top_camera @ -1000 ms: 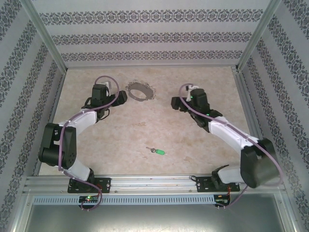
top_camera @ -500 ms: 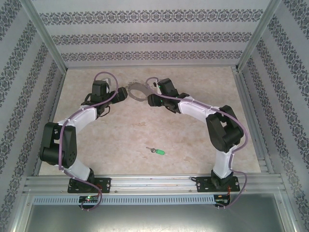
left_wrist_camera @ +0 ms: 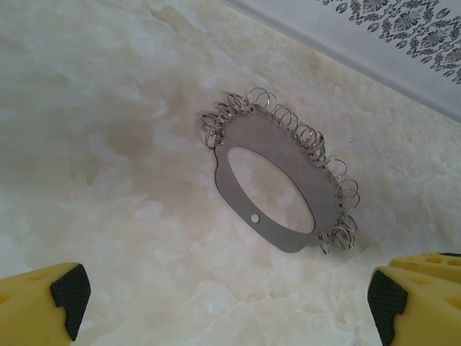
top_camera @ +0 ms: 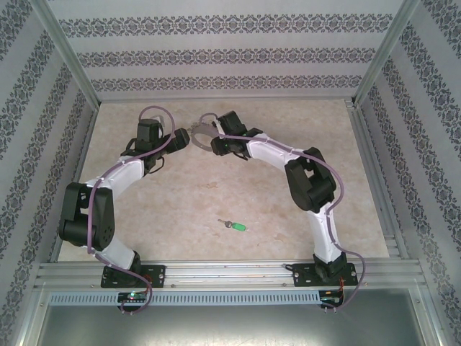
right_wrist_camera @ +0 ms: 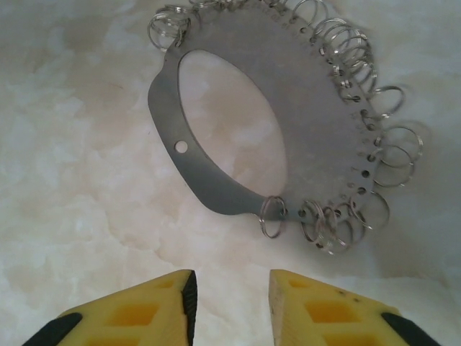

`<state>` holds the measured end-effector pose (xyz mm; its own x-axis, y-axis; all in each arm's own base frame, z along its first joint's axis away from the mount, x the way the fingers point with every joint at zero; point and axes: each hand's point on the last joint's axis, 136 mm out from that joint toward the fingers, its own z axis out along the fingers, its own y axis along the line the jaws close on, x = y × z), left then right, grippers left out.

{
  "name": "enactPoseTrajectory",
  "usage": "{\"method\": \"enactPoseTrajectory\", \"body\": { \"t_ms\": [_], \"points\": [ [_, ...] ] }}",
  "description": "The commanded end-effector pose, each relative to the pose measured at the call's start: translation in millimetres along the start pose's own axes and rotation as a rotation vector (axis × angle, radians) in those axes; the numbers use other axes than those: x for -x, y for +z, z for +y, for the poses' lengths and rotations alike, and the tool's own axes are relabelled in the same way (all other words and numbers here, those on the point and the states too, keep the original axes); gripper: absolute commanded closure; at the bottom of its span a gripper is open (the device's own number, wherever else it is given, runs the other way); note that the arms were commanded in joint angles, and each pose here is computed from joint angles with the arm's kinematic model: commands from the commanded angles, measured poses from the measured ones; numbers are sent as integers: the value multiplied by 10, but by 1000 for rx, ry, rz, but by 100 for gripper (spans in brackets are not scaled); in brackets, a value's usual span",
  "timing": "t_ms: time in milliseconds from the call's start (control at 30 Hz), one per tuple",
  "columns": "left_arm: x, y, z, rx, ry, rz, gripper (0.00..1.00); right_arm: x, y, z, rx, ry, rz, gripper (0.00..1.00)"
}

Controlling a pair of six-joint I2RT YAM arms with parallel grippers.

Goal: Put the keys on the keyring

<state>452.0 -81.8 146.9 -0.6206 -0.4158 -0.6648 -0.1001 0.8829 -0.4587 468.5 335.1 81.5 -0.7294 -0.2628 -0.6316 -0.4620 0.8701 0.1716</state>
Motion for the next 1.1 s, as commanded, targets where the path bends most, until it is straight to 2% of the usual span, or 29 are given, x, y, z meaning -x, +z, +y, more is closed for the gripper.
{"method": "enactPoseTrajectory", "body": {
  "t_ms": [0, 367, 700, 1067],
  "points": [
    [129, -125, -71, 7, 27, -28, 0, -53, 98, -9, -51, -66, 52, 71],
    [155, -138, -109, -11, 39, -34, 0, -34, 326, -106, -113, -121, 87, 78],
    [179, -129, -150, -31, 35, -45, 0, 11, 383, -205, -134, -117, 101, 77],
    [208, -116, -198, -57, 27, -59, 0, -63, 480, -256, -163, -125, 175, 77]
  ]
}}
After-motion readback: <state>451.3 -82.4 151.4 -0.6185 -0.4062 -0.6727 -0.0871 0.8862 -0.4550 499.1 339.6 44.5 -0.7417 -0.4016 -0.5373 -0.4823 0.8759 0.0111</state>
